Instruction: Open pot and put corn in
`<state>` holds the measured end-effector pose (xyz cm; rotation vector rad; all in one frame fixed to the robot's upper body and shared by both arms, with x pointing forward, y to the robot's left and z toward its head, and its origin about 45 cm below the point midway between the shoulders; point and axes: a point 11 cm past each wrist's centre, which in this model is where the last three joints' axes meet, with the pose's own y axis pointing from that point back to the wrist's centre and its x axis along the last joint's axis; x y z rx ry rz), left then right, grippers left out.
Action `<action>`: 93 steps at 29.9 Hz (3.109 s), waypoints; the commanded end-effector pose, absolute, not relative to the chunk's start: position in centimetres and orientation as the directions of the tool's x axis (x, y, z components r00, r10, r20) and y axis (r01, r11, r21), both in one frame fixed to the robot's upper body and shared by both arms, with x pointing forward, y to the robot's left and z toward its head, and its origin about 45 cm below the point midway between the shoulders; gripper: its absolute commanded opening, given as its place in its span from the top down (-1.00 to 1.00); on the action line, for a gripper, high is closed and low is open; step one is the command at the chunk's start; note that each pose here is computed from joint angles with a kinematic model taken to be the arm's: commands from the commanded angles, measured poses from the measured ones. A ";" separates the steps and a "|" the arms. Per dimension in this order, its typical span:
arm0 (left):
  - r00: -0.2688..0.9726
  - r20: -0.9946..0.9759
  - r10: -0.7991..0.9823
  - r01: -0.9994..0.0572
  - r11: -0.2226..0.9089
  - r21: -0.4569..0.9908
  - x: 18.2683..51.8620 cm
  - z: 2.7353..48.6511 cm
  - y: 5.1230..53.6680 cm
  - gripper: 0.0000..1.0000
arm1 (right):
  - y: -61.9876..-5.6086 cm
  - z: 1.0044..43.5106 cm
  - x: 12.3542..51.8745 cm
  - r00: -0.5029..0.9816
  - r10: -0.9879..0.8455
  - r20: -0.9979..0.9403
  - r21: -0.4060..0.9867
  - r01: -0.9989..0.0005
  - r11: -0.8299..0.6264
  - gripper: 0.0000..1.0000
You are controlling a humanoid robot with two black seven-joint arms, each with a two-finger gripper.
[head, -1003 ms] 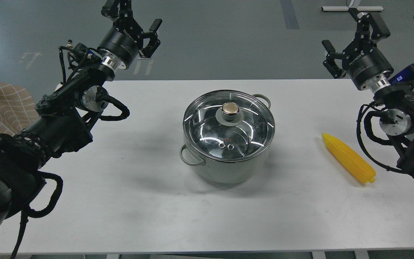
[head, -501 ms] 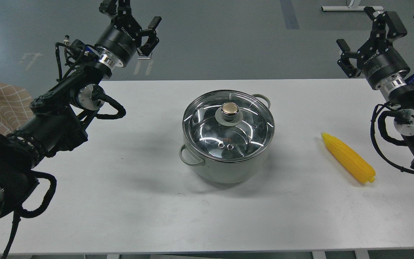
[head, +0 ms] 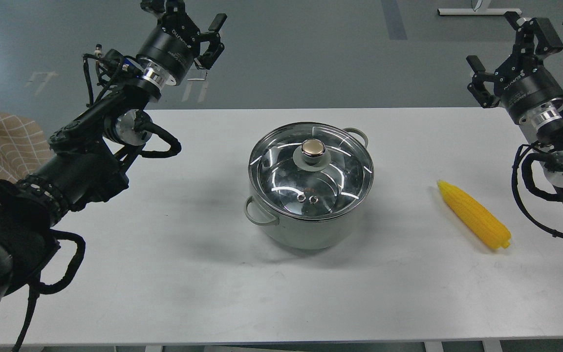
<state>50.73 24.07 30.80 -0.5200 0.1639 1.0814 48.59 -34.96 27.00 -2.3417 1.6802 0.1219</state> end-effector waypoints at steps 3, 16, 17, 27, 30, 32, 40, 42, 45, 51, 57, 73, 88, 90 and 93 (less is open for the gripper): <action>0.507 -0.303 0.807 -0.853 0.418 -0.312 50.6 31.2 23.2 -0.95 | -35.5 27.0 48.4 0.322 -0.923 -0.211 -0.155 -0.943 -0.294 -1.00; 0.589 0.594 0.548 -0.507 0.823 -0.256 44.2 42.2 16.9 -0.95 | -35.5 27.0 48.4 0.328 -0.923 -0.199 -0.151 -0.941 -0.302 -1.00; 0.544 0.692 0.475 -0.467 0.856 -0.220 43.1 42.3 15.8 -0.95 | -35.2 27.0 48.4 0.334 -0.922 -0.198 -0.150 -0.940 -0.308 -1.00; 0.077 0.992 -0.096 -0.362 0.925 0.117 39.3 34.6 9.7 -0.95 | -34.6 26.7 48.4 0.343 -0.917 -0.202 -0.148 -0.937 -0.318 -1.00; 0.037 0.980 -0.197 -0.376 0.906 0.196 39.3 31.6 9.6 -0.95 | -34.6 26.6 48.4 0.342 -0.918 -0.202 -0.146 -0.937 -0.317 -1.00; 0.070 0.982 -0.175 -0.378 0.906 0.188 39.4 29.8 9.0 -0.95 | -34.7 26.2 48.2 0.339 -0.918 -0.205 -0.139 -0.939 -0.315 -1.00; 0.146 0.970 -0.195 -0.421 0.875 0.239 40.4 26.4 10.0 -0.95 | -34.7 25.6 47.9 0.338 -0.917 -0.211 -0.129 -0.940 -0.317 -1.00; 0.157 0.967 -0.200 -0.418 0.874 0.248 40.2 25.9 10.0 -0.95 | -34.7 25.6 47.9 0.338 -0.917 -0.211 -0.129 -0.940 -0.317 -1.00; 0.192 0.959 -0.208 -0.414 0.869 0.271 39.6 24.3 10.4 -0.95 | -34.5 25.4 47.9 0.340 -0.915 -0.215 -0.127 -0.939 -0.319 -1.00; 0.209 0.958 -0.199 -0.420 0.866 0.271 39.2 23.3 10.9 -0.95 | -34.1 24.7 47.7 0.342 -0.912 -0.226 -0.116 -0.939 -0.323 -1.00; 0.219 0.955 -0.201 -0.428 0.860 0.279 39.4 22.9 11.2 -0.93 | -34.1 24.5 47.6 0.342 -0.912 -0.227 -0.114 -0.939 -0.323 -1.00; 0.236 0.949 -0.210 -0.442 0.847 0.297 39.7 22.2 11.8 -0.22 | -33.9 24.1 47.3 0.348 -0.908 -0.234 -0.108 -0.937 -0.331 -1.00; 0.210 0.957 -0.202 -0.443 0.853 0.278 40.1 23.6 11.5 1.00 | -34.2 23.7 47.0 0.345 -0.908 -0.236 -0.100 -0.938 -0.331 -1.00; 0.171 0.964 -0.201 -0.447 0.856 0.258 40.8 25.3 11.2 1.00 | -34.2 23.7 47.0 0.345 -0.908 -0.236 -0.100 -0.938 -0.331 -1.00; 0.117 0.970 -0.211 -0.456 0.857 0.241 41.7 27.6 11.3 1.00 | -34.2 23.7 47.0 0.344 -0.909 -0.235 -0.100 -0.939 -0.330 -1.00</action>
